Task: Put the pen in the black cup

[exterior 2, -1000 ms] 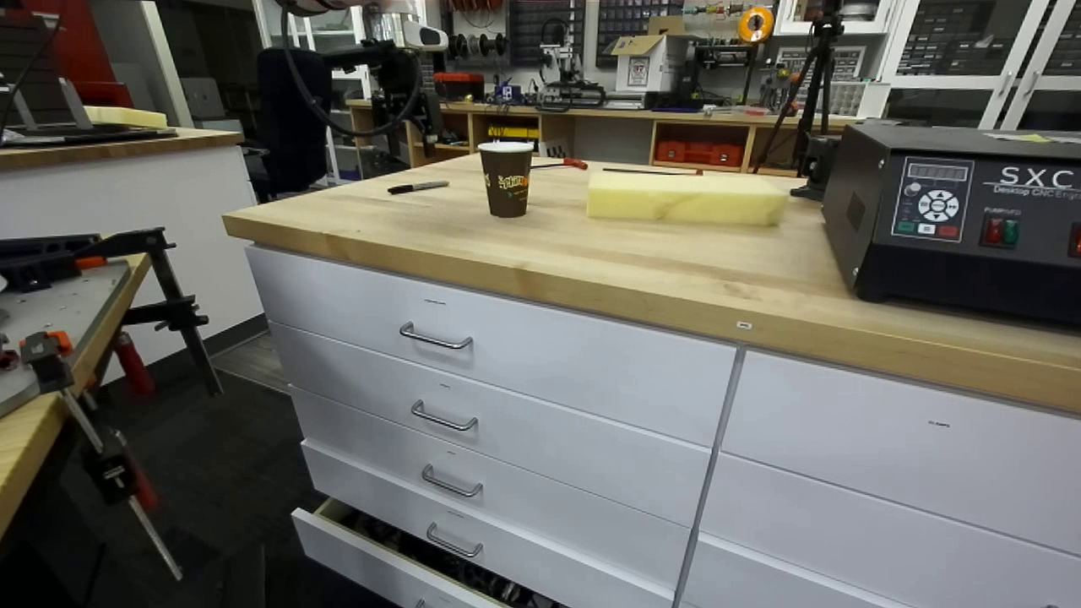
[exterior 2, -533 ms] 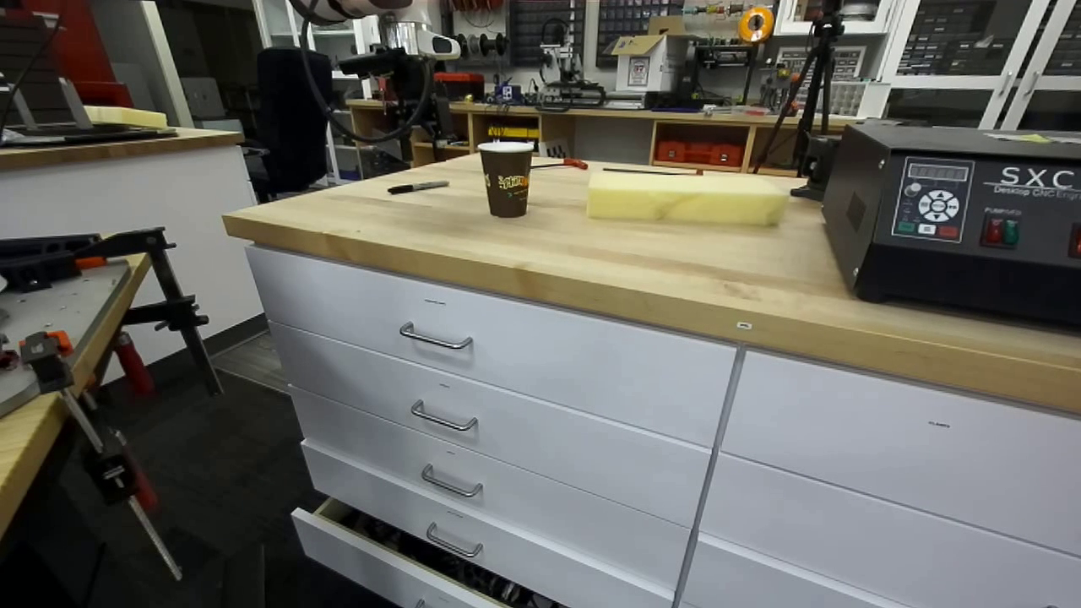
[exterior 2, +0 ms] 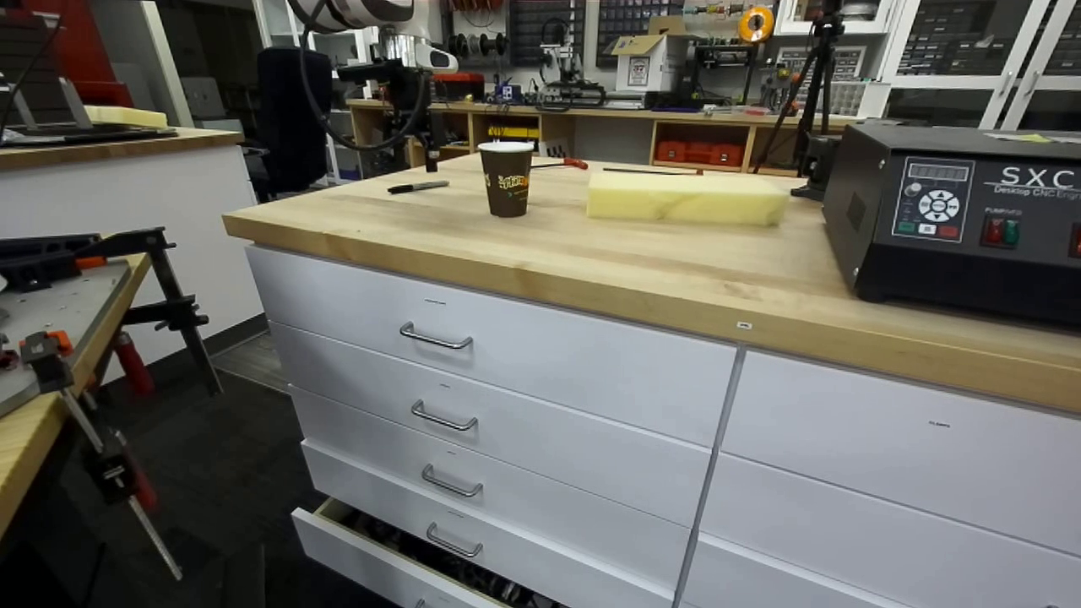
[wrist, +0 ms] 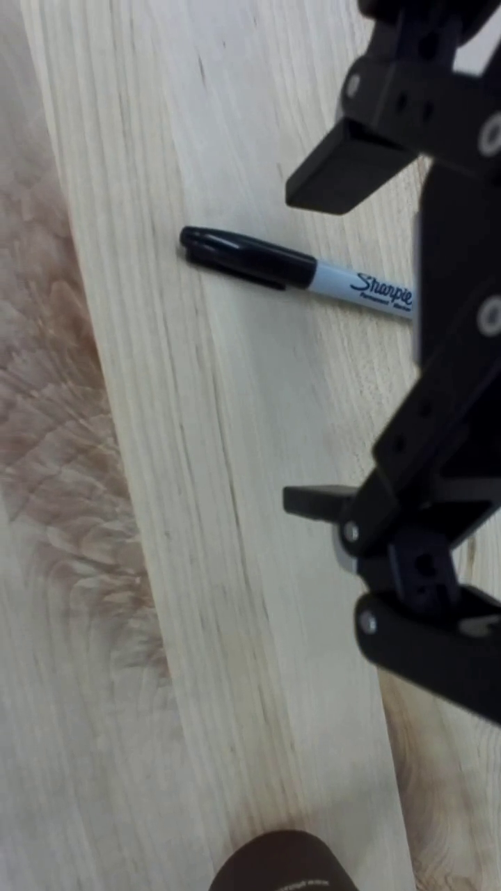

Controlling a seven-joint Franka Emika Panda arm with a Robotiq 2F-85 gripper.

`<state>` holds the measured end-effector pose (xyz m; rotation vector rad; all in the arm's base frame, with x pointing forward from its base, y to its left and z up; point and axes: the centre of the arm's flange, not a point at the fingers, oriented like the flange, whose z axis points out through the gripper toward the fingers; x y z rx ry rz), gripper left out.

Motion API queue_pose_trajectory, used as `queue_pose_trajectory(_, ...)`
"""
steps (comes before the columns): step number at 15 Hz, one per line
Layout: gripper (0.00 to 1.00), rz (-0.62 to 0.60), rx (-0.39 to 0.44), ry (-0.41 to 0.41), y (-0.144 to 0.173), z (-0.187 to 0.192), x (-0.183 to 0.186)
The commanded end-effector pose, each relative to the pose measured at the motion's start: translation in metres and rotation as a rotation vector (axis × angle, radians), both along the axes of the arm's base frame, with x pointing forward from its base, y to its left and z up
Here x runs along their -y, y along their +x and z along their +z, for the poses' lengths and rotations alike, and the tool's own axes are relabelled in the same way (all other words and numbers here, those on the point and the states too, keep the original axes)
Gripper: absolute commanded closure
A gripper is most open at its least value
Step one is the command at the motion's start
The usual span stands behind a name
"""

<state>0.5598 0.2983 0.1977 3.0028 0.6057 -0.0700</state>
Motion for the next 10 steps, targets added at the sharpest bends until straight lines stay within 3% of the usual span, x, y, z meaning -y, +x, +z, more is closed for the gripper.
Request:
queue_pose_trajectory(1,0.0,-0.038,-0.039,0.008,0.0,-0.001,-0.011)
queue_pose_trajectory(10,0.0,0.007,-0.017,0.056,-0.012,-0.011,-0.025)
